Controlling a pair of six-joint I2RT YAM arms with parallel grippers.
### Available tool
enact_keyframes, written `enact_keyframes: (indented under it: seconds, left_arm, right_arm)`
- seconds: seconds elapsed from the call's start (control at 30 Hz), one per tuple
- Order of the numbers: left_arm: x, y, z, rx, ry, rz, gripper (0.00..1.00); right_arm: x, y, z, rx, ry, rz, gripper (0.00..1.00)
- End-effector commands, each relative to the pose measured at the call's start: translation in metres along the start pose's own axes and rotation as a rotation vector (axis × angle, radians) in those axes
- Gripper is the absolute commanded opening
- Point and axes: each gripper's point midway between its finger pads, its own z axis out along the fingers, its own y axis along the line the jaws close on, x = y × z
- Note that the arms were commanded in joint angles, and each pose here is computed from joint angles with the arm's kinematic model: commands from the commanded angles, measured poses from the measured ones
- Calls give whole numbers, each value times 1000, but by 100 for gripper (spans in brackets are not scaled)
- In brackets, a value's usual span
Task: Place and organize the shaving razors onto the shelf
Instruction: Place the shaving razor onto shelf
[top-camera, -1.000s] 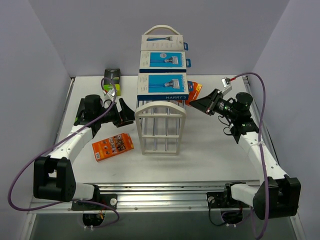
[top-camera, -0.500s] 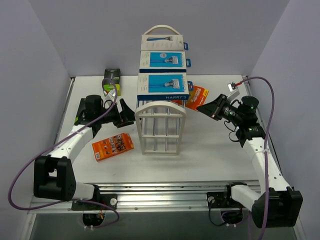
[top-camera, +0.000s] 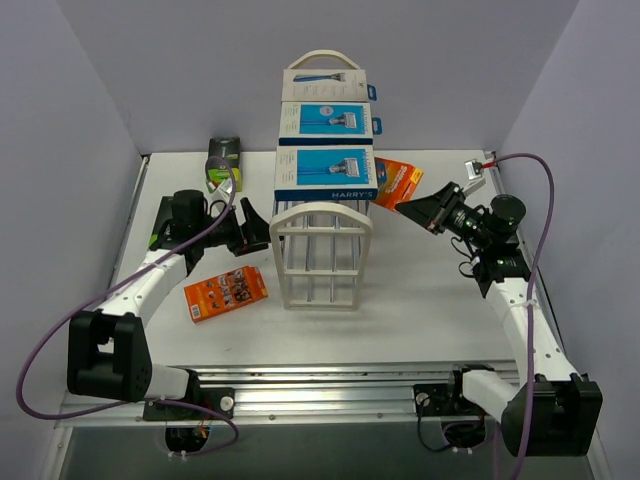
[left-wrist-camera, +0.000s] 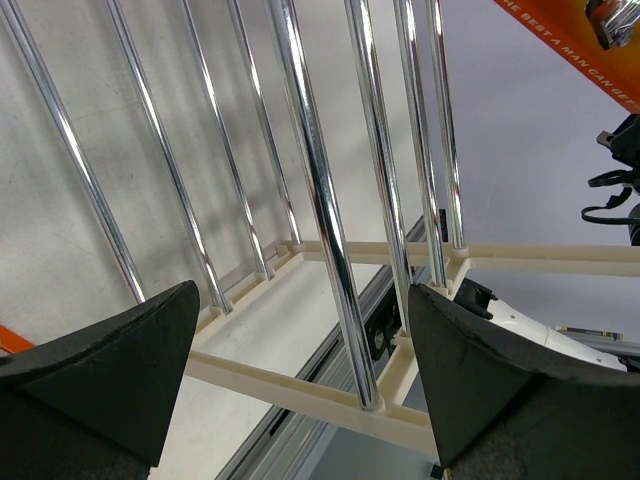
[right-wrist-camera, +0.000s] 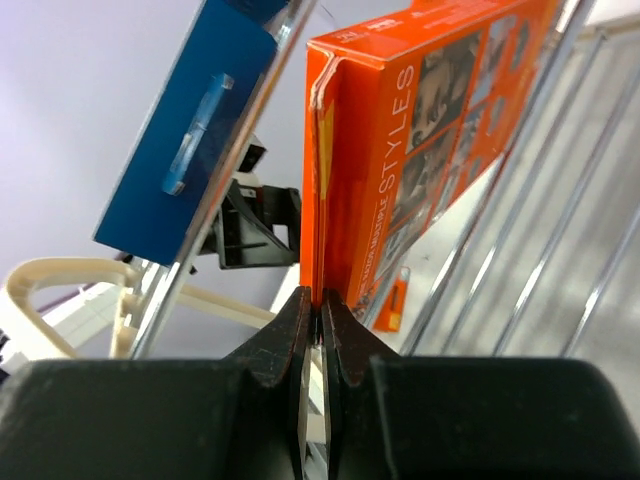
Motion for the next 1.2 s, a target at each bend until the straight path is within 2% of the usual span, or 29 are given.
enact_keyframes:
  seconds: [0.0,0.3,0.67,0.97,1.17]
  left_arm:
    - [-15,-13,0,18,-26,56,94]
    - [-13,-12,1,19,-21,54,94]
    - [-13,-12,2,20,-17,53,94]
    - [-11,-13,4,22,-11,54,94]
    - [-11,-13,3,23,-10,53,94]
  right_arm:
    - [-21,44,0,-172,-69,-96,0]
    - [-15,73,14,-322,-63,-67,0]
    - [16,59,29,-384,-16,8,0]
    - [34,65,29,-514,0,80,0]
    - [38,56,33,-489,14,93,0]
